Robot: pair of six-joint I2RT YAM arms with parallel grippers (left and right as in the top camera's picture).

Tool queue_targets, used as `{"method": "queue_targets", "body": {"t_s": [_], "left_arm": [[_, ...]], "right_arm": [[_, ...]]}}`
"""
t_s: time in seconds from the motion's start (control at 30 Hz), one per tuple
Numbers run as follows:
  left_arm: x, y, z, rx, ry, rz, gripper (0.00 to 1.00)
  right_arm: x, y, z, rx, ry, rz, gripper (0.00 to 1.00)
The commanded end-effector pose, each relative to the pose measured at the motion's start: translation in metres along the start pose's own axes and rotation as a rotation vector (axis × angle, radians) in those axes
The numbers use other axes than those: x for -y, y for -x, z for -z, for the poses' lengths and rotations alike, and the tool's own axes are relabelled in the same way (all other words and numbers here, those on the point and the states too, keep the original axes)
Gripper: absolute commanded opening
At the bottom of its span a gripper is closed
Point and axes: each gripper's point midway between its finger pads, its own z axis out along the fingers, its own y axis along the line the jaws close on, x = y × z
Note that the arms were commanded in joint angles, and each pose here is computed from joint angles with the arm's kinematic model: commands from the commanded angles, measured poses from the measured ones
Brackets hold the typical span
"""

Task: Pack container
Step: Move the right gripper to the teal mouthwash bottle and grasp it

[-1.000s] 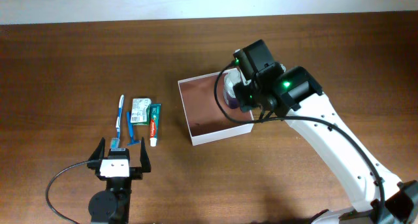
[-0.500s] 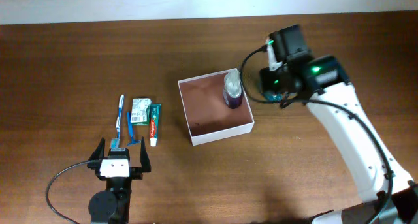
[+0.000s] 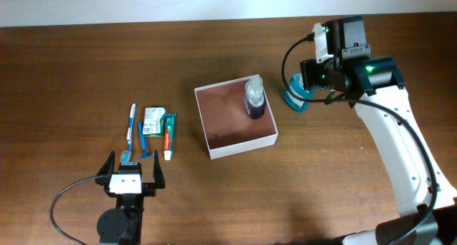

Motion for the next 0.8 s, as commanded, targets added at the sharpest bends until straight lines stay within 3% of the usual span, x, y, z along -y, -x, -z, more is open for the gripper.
{"method": "queue_targets", "body": {"t_s": [0.0, 0.37, 0.77], "left_arm": [[0.001, -0.001, 0.0, 0.004, -0.005, -0.012, 0.99], [0.001, -0.002, 0.0, 0.003, -0.005, -0.012, 0.99], [0.001, -0.002, 0.0, 0.003, -0.005, -0.012, 0.99]], "right_arm": [[-0.004, -0.003, -0.013, -0.024, 0.023, 0.059, 0.64], [-0.012, -0.022, -0.057, -0.135, 0.055, 0.065, 0.67], [-0.013, -0.024, -0.068, -0.149, 0.056, 0.066, 0.58]]}}
